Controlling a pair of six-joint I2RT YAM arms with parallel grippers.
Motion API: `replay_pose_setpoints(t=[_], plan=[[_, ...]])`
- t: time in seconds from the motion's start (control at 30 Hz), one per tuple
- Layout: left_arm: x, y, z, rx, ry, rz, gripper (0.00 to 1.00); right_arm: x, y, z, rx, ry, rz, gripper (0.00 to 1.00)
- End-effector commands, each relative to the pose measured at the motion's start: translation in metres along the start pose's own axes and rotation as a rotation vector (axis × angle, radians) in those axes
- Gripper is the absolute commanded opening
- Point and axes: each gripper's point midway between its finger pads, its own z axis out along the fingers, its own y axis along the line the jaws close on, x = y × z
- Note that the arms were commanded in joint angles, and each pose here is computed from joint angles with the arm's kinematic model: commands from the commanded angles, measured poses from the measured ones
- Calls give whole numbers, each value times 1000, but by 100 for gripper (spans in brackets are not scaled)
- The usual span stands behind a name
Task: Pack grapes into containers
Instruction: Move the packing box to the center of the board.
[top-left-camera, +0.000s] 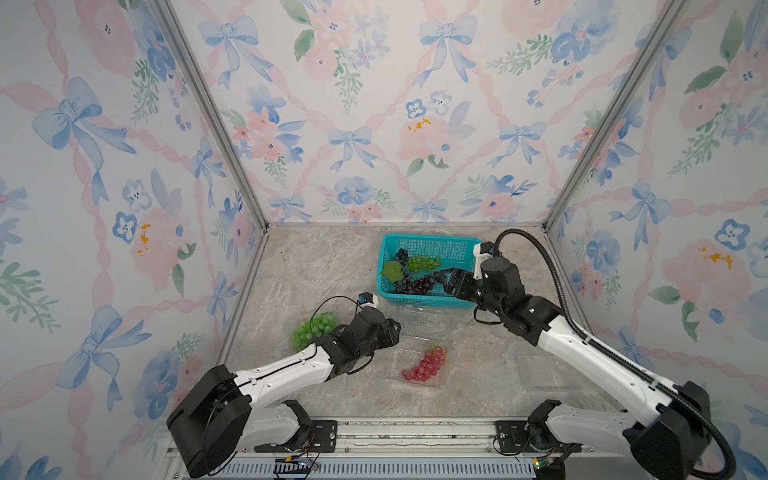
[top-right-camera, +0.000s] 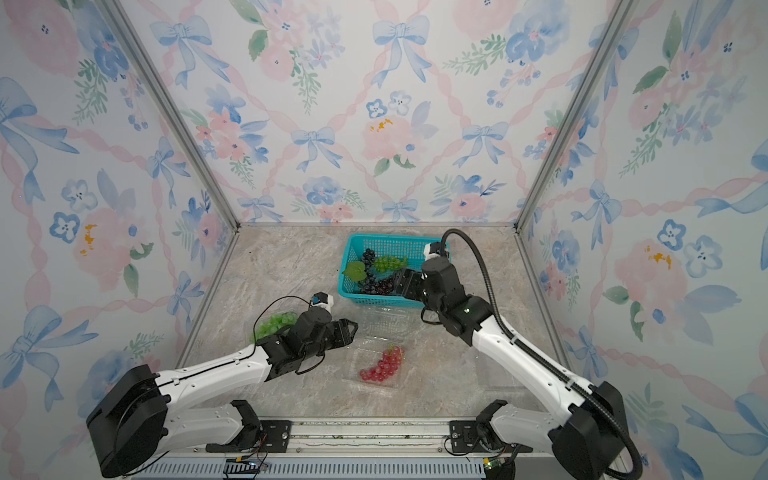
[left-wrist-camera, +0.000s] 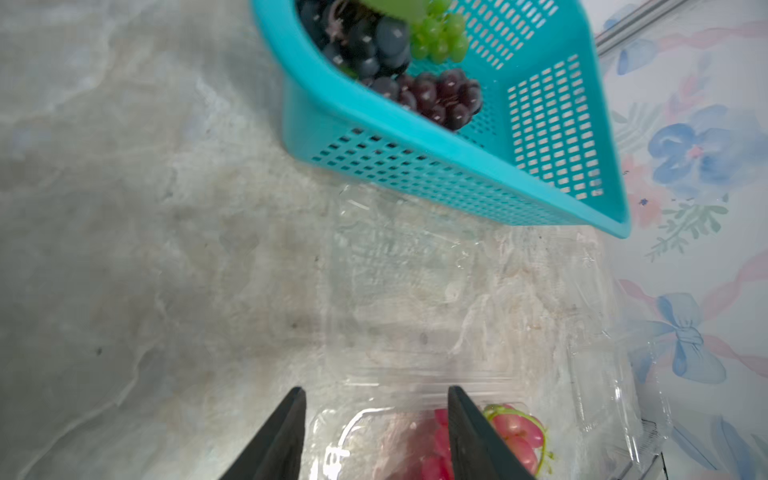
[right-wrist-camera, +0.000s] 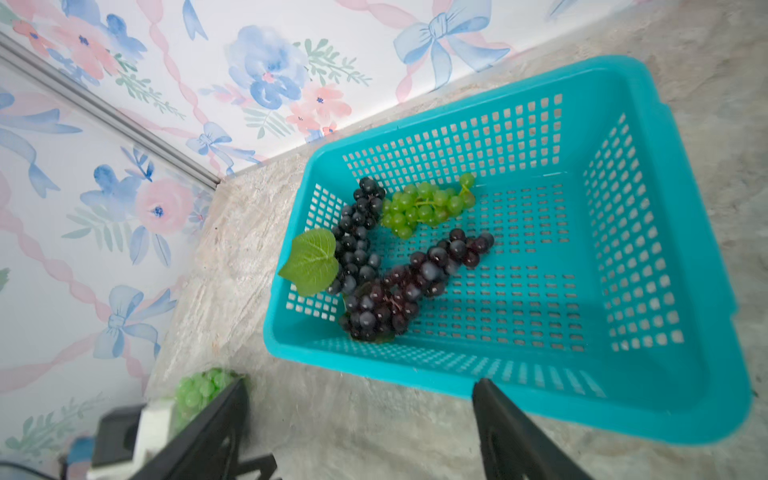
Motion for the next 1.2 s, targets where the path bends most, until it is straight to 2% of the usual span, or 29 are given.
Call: replay_pose_setpoints(t=[0.0, 0.27, 0.43, 0.53, 0.87, 1.17], plan=[[5, 9, 0, -28, 12, -59, 57, 11, -11, 40, 1, 119, -83, 77], [27, 18, 5, -41, 87, -119, 57, 42, 10, 129, -121, 289, -134, 78], [39, 13, 6, -35, 118, -137, 58, 76, 12, 162, -130, 374, -143, 78], [44, 7, 6, -24, 131, -139, 58, 94, 11, 173, -126, 414, -159, 73], [53, -8, 6, -1, 152, -120, 58, 127, 16, 189, -121, 490, -200, 47], [53, -32, 0, 44, 134, -111, 58, 138, 13, 200, -121, 523, -187, 44]])
